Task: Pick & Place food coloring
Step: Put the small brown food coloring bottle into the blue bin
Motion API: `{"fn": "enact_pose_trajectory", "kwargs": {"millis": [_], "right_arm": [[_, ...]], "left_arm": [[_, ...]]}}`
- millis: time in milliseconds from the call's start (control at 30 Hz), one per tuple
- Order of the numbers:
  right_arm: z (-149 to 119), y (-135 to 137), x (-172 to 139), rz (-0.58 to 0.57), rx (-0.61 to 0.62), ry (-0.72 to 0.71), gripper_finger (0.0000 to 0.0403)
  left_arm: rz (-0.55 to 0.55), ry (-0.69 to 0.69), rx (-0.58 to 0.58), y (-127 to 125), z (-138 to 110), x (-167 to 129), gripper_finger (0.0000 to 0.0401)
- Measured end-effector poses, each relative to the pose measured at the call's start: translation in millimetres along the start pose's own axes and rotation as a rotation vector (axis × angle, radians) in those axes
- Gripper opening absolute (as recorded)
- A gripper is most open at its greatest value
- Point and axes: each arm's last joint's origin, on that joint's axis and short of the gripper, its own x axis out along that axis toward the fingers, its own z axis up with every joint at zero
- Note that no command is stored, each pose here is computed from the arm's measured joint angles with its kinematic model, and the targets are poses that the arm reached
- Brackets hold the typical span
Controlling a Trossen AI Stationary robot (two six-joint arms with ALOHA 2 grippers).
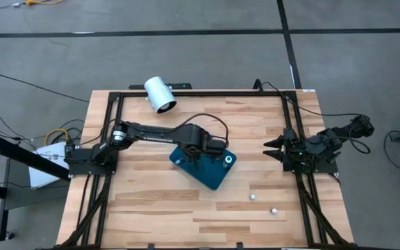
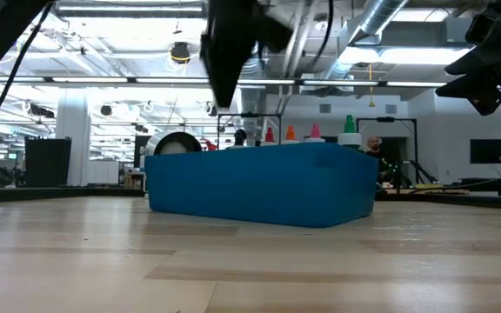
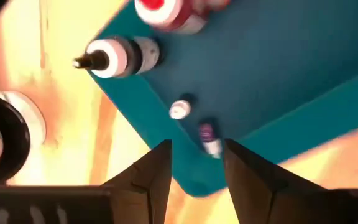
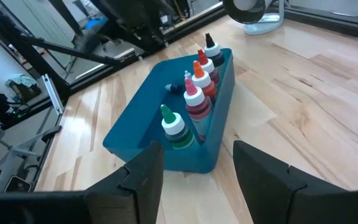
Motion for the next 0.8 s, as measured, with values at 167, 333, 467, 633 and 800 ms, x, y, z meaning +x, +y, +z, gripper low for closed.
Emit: {"fn": "enact_pose_trajectory", "kwargs": {"millis": [167,333,467,633,800], "right_arm": [[0.0,0.0,0.0,0.0,0.001,0.0,0.0182],[-0.1,0.0,0.0,0.002,0.018,0.001,0.018],[-0.2,0.2,0.0,0.007,0.022,0.004,0.0182],[-1.0,1.4,0.0,0.048,0.064,0.033,0.0185],[-1.8,2.7,-0.2,0.09,0.062,0.061,0.0184]], "left_arm": [[-0.074,-0.18,-0.062,-0.5,1.3,-49.4,0.0135],[-0.061,-0.276,-0.093,-0.1,-20.3,-81.2,0.0135],[-0.007,-0.365,-0.144,-2.4,-39.7,-103.2,0.0135],[0.082,-0.504,-0.206,-4.7,-61.5,-128.7,0.0135],[0.08,-0.527,-0.191,-13.1,-69.5,-133.6,0.0135]]}}
